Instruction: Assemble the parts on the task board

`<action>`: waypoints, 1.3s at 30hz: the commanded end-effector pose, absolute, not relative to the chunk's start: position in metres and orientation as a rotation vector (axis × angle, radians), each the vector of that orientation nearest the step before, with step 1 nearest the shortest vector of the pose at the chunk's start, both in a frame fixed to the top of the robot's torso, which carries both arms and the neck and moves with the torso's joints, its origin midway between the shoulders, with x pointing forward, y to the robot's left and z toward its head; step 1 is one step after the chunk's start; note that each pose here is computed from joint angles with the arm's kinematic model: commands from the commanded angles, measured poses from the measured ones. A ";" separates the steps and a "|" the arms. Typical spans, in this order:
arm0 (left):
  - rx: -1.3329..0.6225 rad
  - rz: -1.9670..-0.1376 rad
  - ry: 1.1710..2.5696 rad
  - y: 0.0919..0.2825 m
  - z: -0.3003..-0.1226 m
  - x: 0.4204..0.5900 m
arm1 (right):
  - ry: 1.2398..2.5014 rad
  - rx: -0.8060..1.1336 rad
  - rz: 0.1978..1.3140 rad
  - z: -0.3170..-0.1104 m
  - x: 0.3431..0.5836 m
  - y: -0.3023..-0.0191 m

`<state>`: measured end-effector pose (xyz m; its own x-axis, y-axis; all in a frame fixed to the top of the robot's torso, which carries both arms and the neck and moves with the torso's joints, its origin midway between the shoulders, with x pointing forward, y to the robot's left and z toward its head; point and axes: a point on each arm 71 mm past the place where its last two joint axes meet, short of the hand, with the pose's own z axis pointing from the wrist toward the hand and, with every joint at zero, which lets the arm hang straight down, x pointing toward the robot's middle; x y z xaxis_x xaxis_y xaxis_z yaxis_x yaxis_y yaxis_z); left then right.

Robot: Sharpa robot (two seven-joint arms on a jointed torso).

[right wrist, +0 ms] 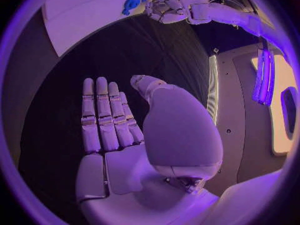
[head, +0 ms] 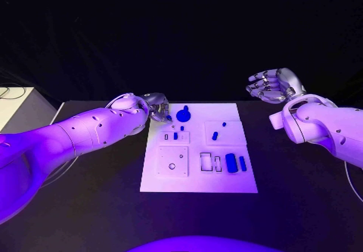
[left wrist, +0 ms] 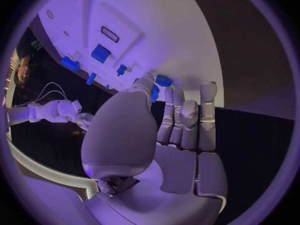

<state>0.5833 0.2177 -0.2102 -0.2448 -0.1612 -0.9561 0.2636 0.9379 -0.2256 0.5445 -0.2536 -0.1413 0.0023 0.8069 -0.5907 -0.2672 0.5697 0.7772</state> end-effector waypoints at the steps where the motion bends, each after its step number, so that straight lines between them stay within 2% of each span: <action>1: 0.070 -0.370 1.783 0.218 -0.211 0.584 | 1.317 0.512 0.917 -0.141 0.544 -0.252; 39: 0.053 -0.378 1.831 0.213 -0.214 0.584 | 1.318 0.511 0.919 -0.142 0.544 -0.251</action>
<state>0.5845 0.2148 -0.2126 -0.2730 -0.1605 -0.9485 0.2303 0.9464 -0.2265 0.5448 -0.2527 -0.1416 0.0006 0.8068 -0.5908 -0.2675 0.5694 0.7773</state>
